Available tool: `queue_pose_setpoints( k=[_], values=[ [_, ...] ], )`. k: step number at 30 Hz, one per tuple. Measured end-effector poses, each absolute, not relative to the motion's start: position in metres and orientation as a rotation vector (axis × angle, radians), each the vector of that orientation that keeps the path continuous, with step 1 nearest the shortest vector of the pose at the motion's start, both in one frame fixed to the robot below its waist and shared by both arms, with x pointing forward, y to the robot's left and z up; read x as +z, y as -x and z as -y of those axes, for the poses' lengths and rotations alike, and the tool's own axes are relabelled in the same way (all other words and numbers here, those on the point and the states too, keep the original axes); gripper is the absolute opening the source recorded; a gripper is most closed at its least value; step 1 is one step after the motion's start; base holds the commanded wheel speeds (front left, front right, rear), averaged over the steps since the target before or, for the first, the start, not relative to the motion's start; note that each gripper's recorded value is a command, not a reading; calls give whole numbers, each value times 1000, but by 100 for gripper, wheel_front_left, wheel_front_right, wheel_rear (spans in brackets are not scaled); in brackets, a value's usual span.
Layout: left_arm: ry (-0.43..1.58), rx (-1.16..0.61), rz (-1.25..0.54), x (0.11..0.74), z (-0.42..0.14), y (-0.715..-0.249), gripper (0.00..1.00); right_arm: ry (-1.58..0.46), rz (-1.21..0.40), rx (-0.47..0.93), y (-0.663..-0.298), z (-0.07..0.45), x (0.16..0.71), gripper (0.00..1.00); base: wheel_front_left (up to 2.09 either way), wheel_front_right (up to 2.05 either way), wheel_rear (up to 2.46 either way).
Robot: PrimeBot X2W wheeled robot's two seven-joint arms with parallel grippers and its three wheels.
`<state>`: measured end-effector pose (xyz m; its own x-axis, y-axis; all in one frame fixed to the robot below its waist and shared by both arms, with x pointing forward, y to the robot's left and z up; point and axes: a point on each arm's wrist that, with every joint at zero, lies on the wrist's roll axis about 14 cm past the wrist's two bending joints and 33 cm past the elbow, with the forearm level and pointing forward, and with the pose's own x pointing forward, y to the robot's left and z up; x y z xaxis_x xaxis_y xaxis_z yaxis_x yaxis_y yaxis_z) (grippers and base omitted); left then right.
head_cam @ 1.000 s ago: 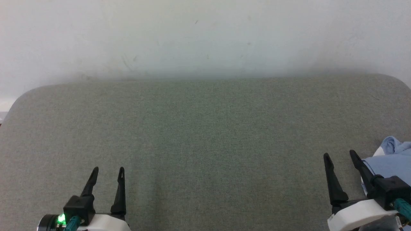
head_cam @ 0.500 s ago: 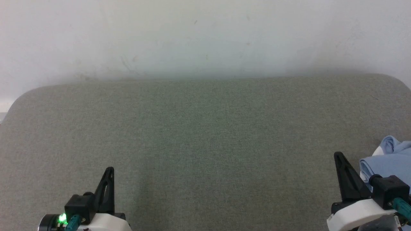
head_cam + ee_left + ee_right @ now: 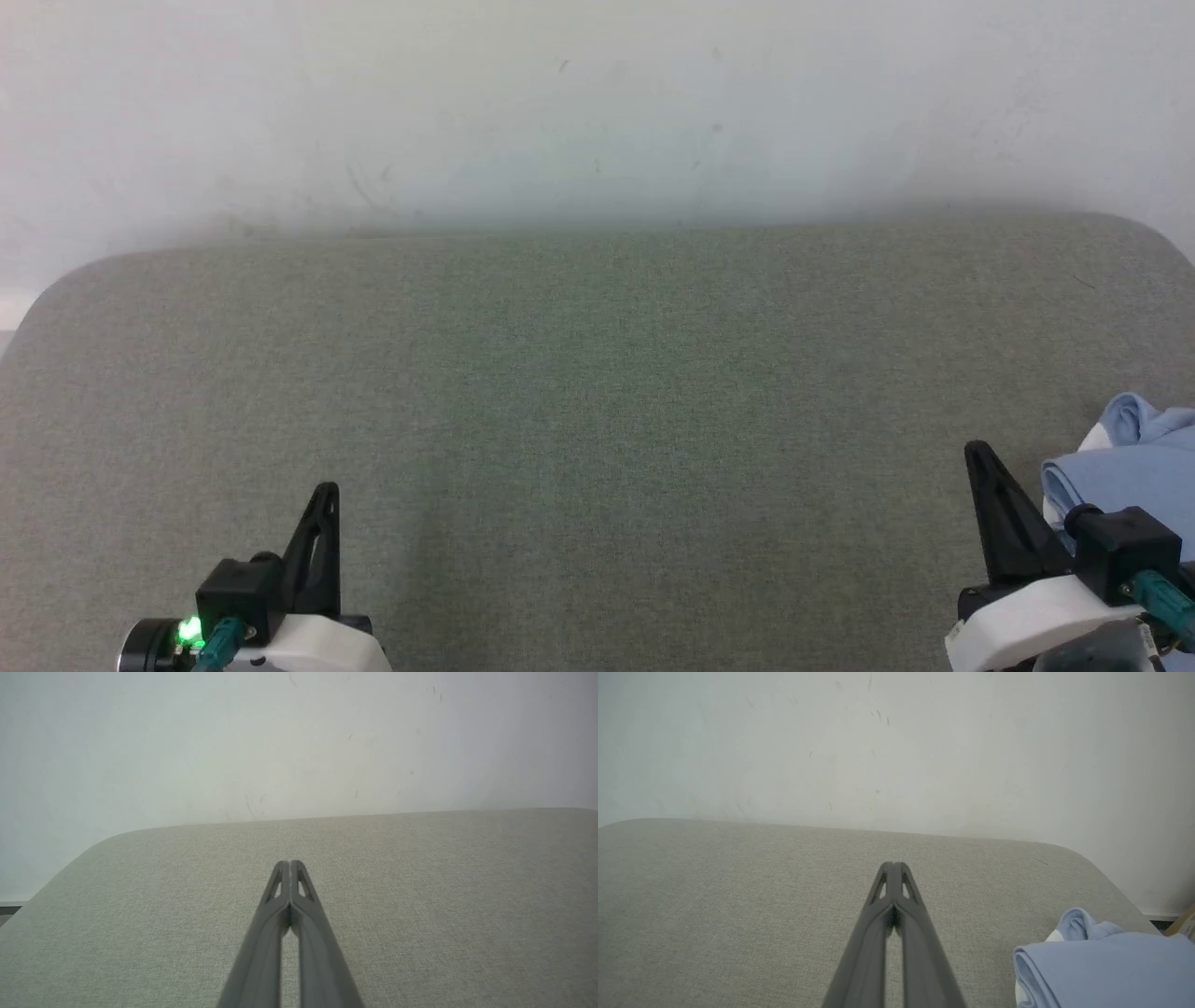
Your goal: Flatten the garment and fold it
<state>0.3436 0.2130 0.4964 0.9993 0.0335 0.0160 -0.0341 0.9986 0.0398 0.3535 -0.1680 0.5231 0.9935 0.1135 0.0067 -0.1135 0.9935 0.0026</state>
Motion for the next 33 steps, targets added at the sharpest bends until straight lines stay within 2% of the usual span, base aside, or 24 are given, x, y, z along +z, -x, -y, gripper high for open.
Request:
queue_pose_setpoints(
  k=[33],
  values=[
    [-45,15,-1,503,-201,-352,0,11,4,121,-359,165,524,0,0,0,0]
  ],
)
